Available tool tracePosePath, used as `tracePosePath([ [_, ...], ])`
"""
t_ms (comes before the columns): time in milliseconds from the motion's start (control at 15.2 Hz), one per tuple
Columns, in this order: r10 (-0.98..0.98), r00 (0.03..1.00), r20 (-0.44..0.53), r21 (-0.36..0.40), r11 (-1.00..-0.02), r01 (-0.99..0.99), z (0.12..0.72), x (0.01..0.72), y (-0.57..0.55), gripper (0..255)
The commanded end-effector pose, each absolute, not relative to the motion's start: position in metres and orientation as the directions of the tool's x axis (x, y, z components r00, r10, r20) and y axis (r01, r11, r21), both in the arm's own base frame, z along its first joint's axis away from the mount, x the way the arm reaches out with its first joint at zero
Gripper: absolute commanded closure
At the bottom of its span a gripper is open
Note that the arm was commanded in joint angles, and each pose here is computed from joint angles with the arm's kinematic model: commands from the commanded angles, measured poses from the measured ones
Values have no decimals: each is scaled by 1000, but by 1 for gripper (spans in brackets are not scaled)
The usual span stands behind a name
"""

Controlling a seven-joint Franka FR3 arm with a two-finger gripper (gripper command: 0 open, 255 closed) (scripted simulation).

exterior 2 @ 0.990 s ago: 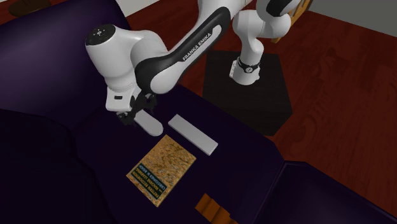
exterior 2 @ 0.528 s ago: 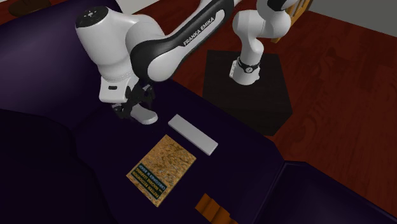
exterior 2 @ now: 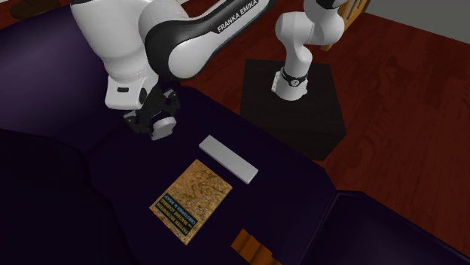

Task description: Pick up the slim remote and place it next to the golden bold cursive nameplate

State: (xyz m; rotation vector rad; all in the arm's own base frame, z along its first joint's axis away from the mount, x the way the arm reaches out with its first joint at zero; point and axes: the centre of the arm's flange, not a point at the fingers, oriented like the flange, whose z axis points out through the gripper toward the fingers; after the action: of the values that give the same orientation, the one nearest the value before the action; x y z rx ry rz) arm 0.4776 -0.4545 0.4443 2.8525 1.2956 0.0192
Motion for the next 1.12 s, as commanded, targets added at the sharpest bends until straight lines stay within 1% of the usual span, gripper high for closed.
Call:
tracePosePath([
  [0, 753, 658, 8, 13, -658, 753, 455, 477, -455, 255],
  [594, 753, 658, 8, 13, -658, 753, 502, 477, -455, 255],
  [1056, 753, 658, 8, 13, -658, 753, 503, 509, -368, 255],
])
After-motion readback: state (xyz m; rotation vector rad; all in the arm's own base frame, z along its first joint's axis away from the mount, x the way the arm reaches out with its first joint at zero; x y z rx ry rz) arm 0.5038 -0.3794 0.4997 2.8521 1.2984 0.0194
